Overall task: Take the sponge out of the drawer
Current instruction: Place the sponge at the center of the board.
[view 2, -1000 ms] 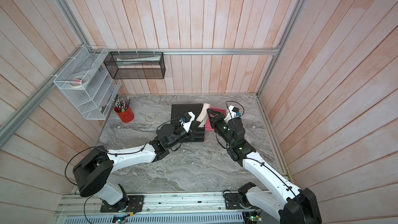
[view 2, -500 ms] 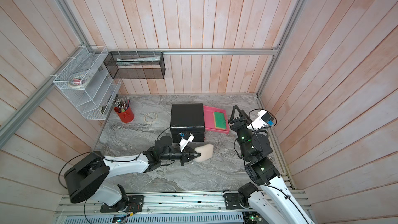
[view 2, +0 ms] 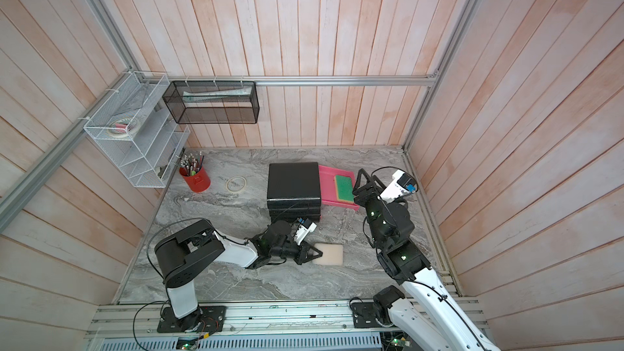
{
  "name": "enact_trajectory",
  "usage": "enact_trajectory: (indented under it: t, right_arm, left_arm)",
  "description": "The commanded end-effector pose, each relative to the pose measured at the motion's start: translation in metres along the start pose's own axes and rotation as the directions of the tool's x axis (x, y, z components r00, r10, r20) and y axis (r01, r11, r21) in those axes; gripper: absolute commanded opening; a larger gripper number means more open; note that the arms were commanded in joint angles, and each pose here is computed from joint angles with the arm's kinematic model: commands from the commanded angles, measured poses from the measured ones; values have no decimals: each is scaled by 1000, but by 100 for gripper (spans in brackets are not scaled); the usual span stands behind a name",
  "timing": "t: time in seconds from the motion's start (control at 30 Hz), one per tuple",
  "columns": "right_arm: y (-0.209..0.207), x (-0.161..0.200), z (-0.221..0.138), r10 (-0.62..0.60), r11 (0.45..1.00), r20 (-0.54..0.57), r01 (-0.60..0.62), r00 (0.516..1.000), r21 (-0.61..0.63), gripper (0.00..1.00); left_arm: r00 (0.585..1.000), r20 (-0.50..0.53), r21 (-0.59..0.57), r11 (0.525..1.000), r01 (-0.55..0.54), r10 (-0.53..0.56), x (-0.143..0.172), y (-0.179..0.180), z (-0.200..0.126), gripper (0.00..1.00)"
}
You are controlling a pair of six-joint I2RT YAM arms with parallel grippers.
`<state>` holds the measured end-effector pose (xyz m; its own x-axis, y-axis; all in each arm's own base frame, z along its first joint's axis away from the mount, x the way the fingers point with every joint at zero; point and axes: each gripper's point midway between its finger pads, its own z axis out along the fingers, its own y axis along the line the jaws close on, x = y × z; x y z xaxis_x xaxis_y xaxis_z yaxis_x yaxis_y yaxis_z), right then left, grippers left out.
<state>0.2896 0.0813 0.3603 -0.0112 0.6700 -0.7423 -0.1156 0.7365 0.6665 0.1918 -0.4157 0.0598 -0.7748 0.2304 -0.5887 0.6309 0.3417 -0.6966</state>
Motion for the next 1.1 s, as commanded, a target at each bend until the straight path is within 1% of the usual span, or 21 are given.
enact_trajectory:
  t: [0.0, 0.13, 0.23, 0.3, 0.4, 0.47, 0.73, 0.83, 0.87, 0.97, 1.07]
  right_arm:
    - [-10, 2, -1, -31, 999, 11, 30, 999, 33, 58]
    - [-14, 3, -1, -39, 998, 12, 39, 999, 45, 58]
    - [-16, 4, -2, -42, 998, 15, 41, 999, 48, 58]
    - [-18, 4, -2, -43, 998, 17, 42, 999, 54, 58]
    - [-19, 4, -2, -43, 997, 22, 42, 999, 60, 58]
    - [-20, 4, -2, -45, 997, 23, 43, 999, 62, 58]
    - [-29, 7, 1, -74, 992, 19, 72, 997, 106, 58]
    - [-33, 8, 3, -94, 988, 17, 92, 995, 125, 58]
    - [-35, 8, 4, -106, 985, 16, 102, 994, 137, 59]
    - [-43, 12, 9, -143, 973, 5, 140, 990, 183, 60]
    - [-49, 18, 17, -185, 959, -25, 186, 982, 215, 62]
  left_arm:
    - [1000, 8, -155, 988, -7, 9, 5, 27, 9, 7]
    - [1000, 5, -215, 977, -5, 6, 5, 41, 14, 9]
    - [1000, 11, -256, 967, -10, 14, 3, 49, 15, 14]
    - [999, 23, -300, 954, -18, 26, 0, 55, 12, 23]
    - [998, 36, -333, 942, -38, 52, -5, 58, 9, 32]
    - [997, 35, -341, 939, -52, 68, -6, 59, 10, 36]
    - [993, 52, -384, 920, -79, 107, -16, 65, 11, 39]
    - [991, 66, -386, 918, -85, 119, -19, 63, 8, 47]
    - [989, 76, -388, 918, -86, 125, -21, 61, 5, 53]
    - [981, 118, -371, 923, -102, 156, -28, 52, -4, 65]
    - [976, 131, -375, 920, -114, 174, -33, 48, -9, 71]
